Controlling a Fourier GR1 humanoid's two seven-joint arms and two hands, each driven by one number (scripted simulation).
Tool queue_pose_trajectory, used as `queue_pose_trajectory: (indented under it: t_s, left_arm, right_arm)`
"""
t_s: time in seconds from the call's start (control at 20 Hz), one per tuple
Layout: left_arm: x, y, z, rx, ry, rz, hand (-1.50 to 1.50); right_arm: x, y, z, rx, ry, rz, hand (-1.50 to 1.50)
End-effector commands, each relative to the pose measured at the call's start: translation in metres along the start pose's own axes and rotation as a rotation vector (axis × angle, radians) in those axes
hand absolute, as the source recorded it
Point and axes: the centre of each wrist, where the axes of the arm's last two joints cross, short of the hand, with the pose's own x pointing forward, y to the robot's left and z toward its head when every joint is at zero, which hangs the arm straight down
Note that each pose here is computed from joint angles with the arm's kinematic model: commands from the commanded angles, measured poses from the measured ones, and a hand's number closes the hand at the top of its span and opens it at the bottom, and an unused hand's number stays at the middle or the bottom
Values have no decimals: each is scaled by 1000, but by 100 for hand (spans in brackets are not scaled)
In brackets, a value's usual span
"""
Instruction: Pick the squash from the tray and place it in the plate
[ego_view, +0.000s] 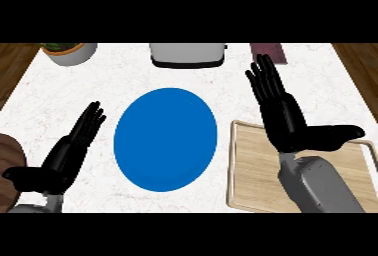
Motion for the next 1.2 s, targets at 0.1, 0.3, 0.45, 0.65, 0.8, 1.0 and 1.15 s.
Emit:
queue_pose_trajectory:
  t_s: [0.1,0.3,0.45,0.65,0.8,1.0,1.15]
  left_arm:
    - [-7,30,8,146,29,-206,0]
    - [-15,69,34,253,124,-363,0]
    - [-22,78,50,278,155,-395,0]
    - [-21,64,48,288,137,-386,0]
    - [-43,61,49,272,136,-396,0]
    - [-30,64,46,290,151,-395,0]
    - [-40,60,53,259,144,-408,0]
  right_arm:
    - [19,-44,22,-32,24,-218,-150]
    - [35,-126,46,-153,151,316,-150]
    - [30,-130,94,-389,-52,127,-150]
    - [25,-104,153,-526,-160,-6,-150]
    - [56,-118,177,-476,-179,-6,-150]
    - [73,-118,204,-281,-44,88,-150]
    - [94,-146,199,-167,97,269,-150]
